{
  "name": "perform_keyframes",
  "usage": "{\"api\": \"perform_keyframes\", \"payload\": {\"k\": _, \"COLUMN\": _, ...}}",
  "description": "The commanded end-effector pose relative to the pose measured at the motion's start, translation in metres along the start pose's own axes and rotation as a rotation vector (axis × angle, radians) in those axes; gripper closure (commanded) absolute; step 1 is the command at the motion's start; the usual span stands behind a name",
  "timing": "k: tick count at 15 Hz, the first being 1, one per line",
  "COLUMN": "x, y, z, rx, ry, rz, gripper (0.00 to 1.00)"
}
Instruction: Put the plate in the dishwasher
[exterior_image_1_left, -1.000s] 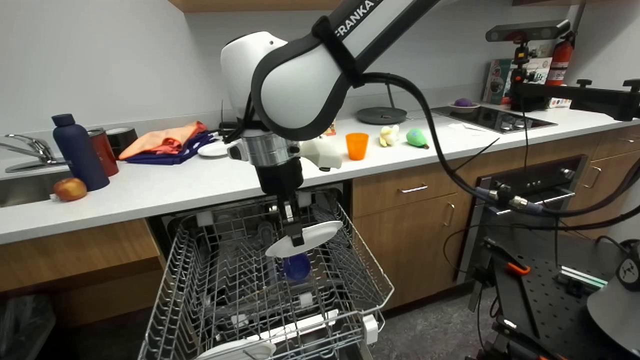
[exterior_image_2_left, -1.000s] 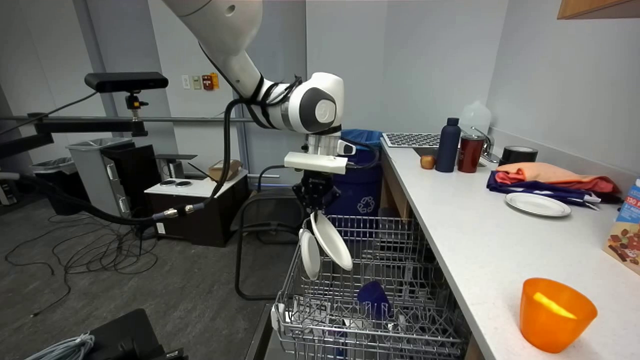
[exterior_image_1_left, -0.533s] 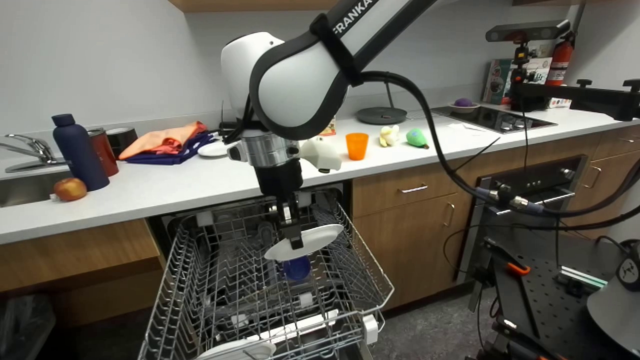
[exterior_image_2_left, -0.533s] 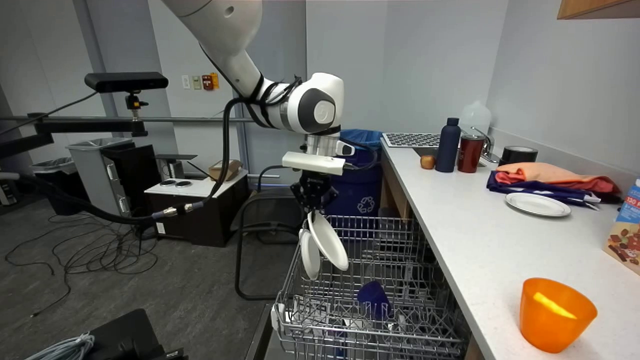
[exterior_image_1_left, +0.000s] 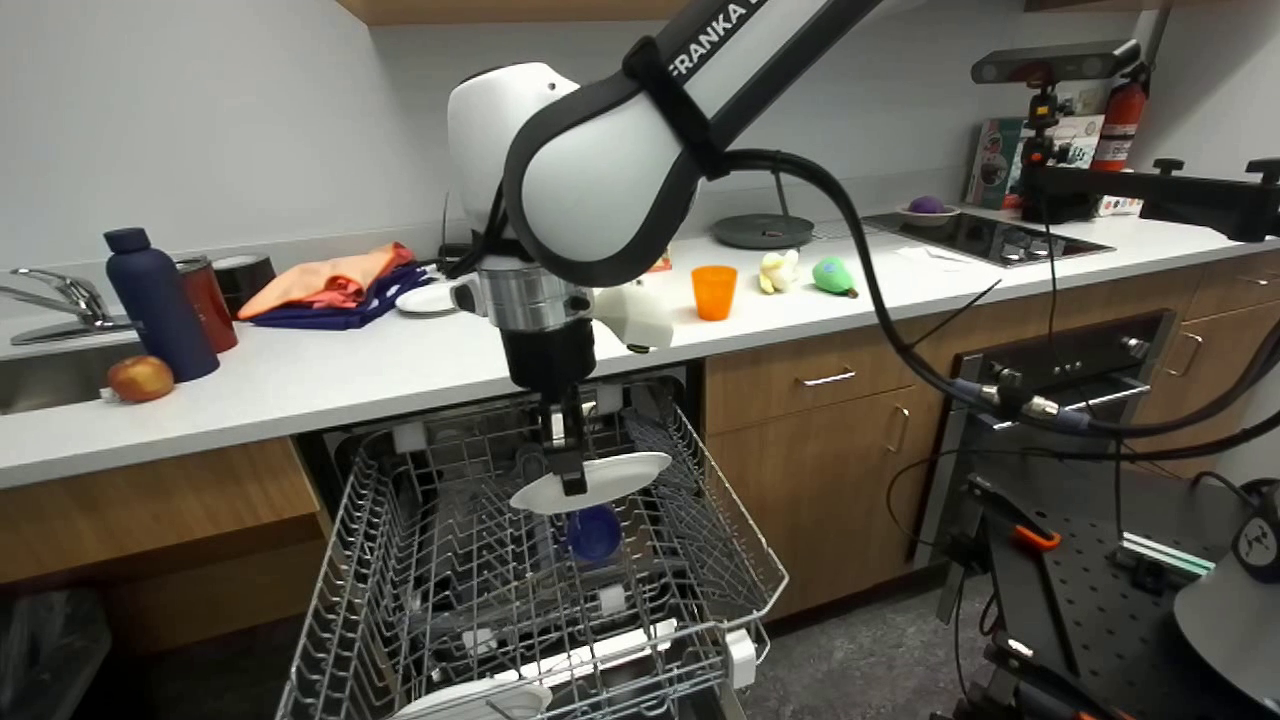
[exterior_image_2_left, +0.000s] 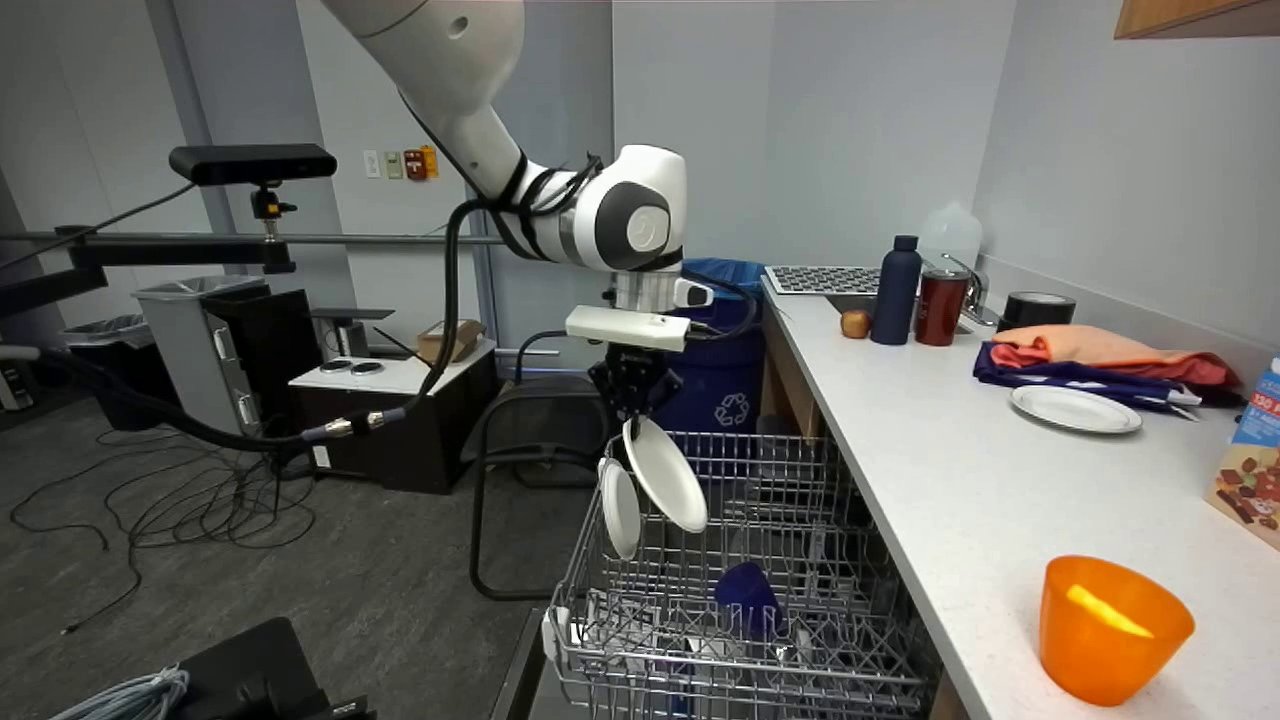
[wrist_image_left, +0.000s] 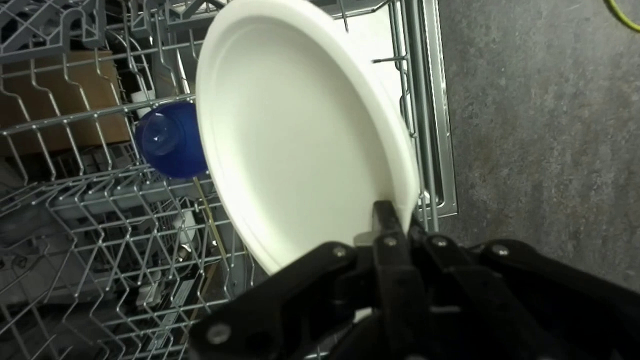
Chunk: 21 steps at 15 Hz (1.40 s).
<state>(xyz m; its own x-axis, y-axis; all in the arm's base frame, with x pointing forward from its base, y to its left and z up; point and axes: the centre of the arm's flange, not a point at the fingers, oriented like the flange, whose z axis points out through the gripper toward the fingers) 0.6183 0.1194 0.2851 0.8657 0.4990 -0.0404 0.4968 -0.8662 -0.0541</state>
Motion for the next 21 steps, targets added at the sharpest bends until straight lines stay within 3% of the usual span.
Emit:
{"api": "perform_keyframes", "payload": {"k": 1, "x": 0.0019, "y": 0.0015, "z": 0.0014, "rx": -0.034, "ry": 0.047, "rz": 0.014, "gripper": 0.99}}
{"api": "perform_keyframes", "payload": {"k": 21, "x": 0.0033, "y": 0.0024, "z": 0.0029, "rx": -0.025, "ry": 0.047, "rz": 0.019, "gripper": 0.96}}
